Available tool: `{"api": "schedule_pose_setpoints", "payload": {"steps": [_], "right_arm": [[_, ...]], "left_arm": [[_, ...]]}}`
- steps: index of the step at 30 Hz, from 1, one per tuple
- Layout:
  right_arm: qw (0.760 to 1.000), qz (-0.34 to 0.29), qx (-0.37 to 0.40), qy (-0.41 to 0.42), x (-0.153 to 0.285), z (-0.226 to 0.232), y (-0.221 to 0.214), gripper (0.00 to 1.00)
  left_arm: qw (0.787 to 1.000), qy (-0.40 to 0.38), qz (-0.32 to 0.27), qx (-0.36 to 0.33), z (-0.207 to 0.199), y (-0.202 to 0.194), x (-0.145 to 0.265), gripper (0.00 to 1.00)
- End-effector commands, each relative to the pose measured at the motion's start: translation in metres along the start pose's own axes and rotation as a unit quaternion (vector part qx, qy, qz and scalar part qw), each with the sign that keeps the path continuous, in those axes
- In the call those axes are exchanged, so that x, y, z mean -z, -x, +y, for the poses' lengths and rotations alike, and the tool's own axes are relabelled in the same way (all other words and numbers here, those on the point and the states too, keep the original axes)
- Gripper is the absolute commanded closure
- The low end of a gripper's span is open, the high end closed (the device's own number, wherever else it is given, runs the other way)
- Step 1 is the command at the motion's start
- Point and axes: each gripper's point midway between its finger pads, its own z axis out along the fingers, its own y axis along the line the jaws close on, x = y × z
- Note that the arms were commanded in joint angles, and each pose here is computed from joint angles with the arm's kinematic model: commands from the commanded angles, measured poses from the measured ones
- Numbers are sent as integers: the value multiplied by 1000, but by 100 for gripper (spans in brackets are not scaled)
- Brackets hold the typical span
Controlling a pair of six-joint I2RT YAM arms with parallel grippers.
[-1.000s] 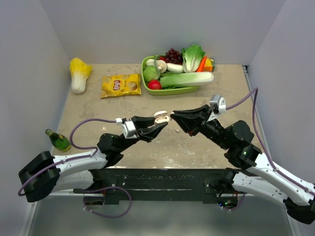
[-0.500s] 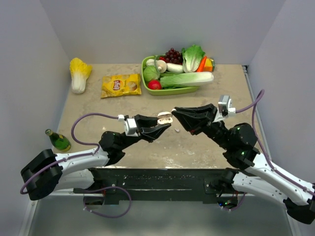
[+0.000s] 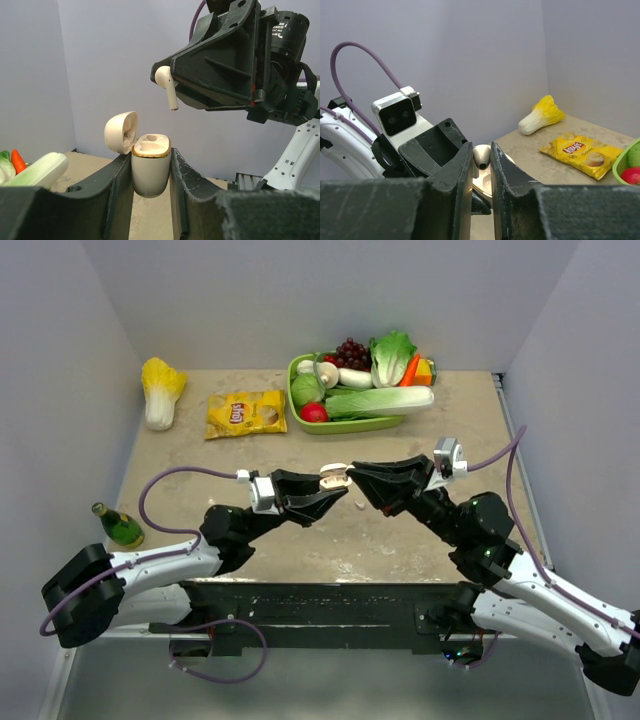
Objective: Insert the wireless bluetooth earbuds into the charging case
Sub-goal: Place the earbud in the charging case.
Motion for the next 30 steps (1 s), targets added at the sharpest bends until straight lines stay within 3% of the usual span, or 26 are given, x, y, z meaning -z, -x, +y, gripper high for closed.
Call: {"api": "schedule_pose_setpoints", "payload": {"steps": [1, 30], "right_arm": [[1000, -20, 8, -15, 0, -6, 7, 100], [999, 18, 24, -30, 3, -17, -22, 100]], "left_arm": [[943, -59, -319, -79, -35, 168, 22, 100], [937, -72, -333, -75, -42, 181, 23, 100]]}}
